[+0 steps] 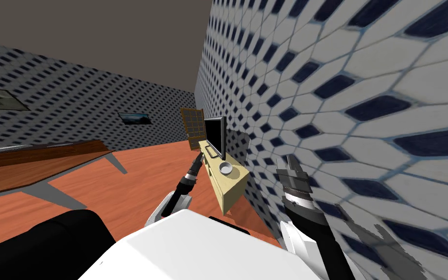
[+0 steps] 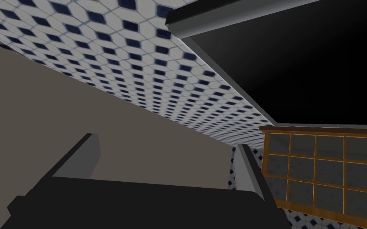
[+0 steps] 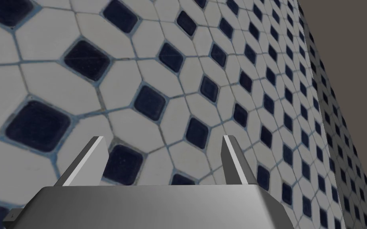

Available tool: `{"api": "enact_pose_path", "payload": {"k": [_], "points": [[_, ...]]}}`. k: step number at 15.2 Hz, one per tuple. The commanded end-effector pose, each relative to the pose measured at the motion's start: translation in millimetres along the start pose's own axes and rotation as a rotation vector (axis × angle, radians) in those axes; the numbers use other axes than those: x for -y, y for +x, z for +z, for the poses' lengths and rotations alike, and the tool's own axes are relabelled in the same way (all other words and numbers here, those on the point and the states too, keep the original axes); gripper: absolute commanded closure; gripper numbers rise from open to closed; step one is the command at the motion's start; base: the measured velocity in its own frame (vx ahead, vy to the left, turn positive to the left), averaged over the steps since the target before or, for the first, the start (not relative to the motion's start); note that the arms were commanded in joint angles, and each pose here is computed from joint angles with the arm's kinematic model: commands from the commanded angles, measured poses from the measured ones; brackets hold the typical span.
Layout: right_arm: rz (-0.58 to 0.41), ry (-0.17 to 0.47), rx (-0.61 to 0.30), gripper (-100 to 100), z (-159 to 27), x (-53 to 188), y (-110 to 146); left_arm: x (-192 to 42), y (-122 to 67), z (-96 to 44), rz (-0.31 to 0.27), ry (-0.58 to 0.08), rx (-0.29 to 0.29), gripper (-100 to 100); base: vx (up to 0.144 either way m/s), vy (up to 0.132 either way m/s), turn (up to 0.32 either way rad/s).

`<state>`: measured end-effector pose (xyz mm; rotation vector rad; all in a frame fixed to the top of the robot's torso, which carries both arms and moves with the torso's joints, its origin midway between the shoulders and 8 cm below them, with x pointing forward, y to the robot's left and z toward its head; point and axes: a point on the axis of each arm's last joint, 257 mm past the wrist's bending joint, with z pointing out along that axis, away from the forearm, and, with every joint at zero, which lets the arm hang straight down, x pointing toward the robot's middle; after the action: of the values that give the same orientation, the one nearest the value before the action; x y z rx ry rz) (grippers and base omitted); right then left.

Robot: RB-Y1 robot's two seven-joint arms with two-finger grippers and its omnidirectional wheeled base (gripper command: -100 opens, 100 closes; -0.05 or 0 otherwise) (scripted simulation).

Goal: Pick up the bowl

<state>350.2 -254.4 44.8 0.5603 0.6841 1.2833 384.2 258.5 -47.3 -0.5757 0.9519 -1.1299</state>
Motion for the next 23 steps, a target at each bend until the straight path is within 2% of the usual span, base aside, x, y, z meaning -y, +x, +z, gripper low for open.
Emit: {"api": "enact_pose_path", "payload": {"k": [1, 2, 3, 5, 6, 7, 8, 10, 13, 15, 16, 18, 19, 21, 22, 23], "points": [[0.000, 0.000, 0.000, 0, 0.0, 0, 0, -20, -4.0, 1.9, 0.023, -0.054, -0.019, -100, -0.017, -0.024, -0.117], [0.000, 0.000, 0.000, 0, 0.0, 0, 0, -23, -3.8, 1.7, 0.023, -0.065, -0.020, -100, -0.014, -0.021, -0.120], [0.000, 0.000, 0.000, 0, 0.0, 0, 0, -37, -8.0, 2.3, 0.039, -0.095, -0.029, -100, -0.013, -0.021, -0.170], [0.000, 0.000, 0.000, 0, 0.0, 0, 0, -41, -7.7, 1.7, 0.039, -0.114, -0.030, -100, -0.013, -0.015, -0.079], [0.000, 0.000, 0.000, 0, 0.0, 0, 0, -58, -13.0, 1.8, 0.054, -0.156, -0.036, -100, -0.011, -0.019, -0.097], [0.000, 0.000, 0.000, 0, 0.0, 0, 0, -61, -12.9, 1.3, 0.054, -0.167, -0.036, -100, -0.012, -0.020, -0.117], [0.000, 0.000, 0.000, 0, 0.0, 0, 0, -75, -19.4, 1.5, 0.069, -0.200, -0.038, -100, -0.013, -0.027, -0.191], [0.000, 0.000, 0.000, 0, 0.0, 0, 0, -81, -19.4, 0.3, 0.069, -0.223, -0.039, -100, -0.012, -0.019, -0.095], [0.000, 0.000, 0.000, 0, 0.0, 0, 0, -116, -35.8, -2.2, 0.095, -0.318, -0.034, -100, -0.011, -0.021, -0.137], [0.000, 0.000, 0.000, 0, 0.0, 0, 0, -122, -35.9, -4.3, 0.095, -0.344, -0.035, -100, -0.012, -0.020, -0.107], [0.000, 0.000, 0.000, 0, 0.0, 0, 0, -139, -45.6, -6.3, 0.106, -0.390, -0.027, -100, -0.007, -0.023, -0.128], [0.000, 0.000, 0.000, 0, 0.0, 0, 0, -144, -45.7, -8.1, 0.106, -0.408, -0.028, -100, -0.008, -0.019, -0.106], [0.000, 0.000, 0.000, 0, 0.0, 0, 0, -160, -56.2, -10.5, 0.115, -0.452, -0.017, -100, -0.008, -0.020, -0.128], [0.000, 0.000, 0.000, 0, 0.0, 0, 0, -165, -56.4, -13.0, 0.115, -0.474, -0.017, -100, -0.006, -0.017, -0.131], [0.000, 0.000, 0.000, 0, 0.0, 0, 0, -181, -67.5, -16.4, 0.121, -0.521, -0.004, -100, -0.005, -0.019, -0.123], [0.000, 0.000, 0.000, 0, 0.0, 0, 0, -184, -67.6, -18.2, 0.121, -0.535, -0.004, -100, -0.006, -0.021, -0.157]]}}
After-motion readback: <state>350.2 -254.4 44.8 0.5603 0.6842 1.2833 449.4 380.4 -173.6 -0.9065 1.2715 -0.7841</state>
